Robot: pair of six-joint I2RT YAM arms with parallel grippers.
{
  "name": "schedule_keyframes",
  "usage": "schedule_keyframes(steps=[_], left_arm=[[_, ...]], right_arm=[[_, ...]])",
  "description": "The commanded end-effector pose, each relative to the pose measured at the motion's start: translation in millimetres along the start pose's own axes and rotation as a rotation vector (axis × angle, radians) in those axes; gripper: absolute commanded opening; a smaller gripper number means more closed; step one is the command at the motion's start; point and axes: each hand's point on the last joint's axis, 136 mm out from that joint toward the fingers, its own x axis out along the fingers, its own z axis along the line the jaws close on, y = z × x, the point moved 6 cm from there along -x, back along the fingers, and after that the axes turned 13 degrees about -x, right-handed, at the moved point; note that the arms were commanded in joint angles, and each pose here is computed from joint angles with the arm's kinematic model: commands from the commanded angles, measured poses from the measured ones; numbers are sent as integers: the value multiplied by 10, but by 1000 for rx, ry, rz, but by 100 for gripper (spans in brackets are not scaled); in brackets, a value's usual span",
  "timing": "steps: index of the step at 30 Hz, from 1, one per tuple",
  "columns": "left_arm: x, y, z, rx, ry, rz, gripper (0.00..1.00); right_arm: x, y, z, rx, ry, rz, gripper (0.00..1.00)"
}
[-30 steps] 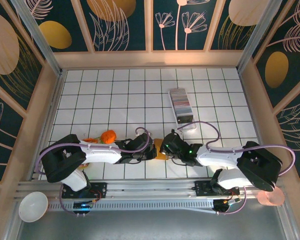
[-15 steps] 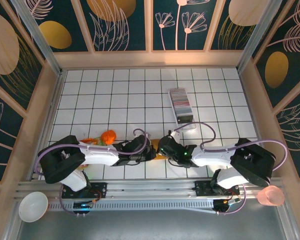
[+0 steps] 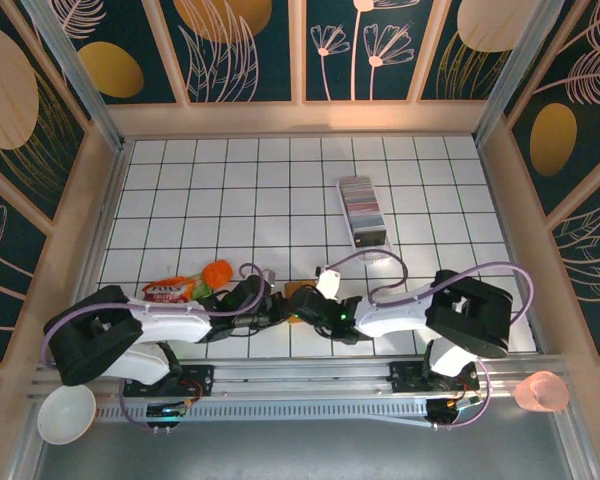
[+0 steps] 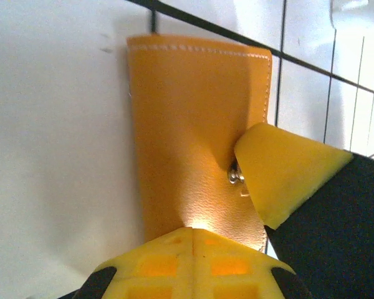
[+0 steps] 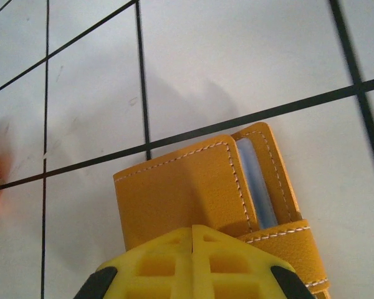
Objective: Put the credit cards into the card holder
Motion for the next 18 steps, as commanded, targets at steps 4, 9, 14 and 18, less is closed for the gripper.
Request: schedule_keyframes(steps=[4,9,14,18], left_arm=[[-236,-156,196,-95,-22,-111,0],[-319,-155,284,-194,49,-96,0],[-336,-273,362,-238,21,-117,0],[-402,-359,405,-239,3,-157,0]], right_arm=[[-24,973,-921,-240,345,474,0],[-29,1031,-867,-354,447,485,0],[-18,1255,-878,-464,529,532,0],[-13,1385,-901,-480,545,560,0]])
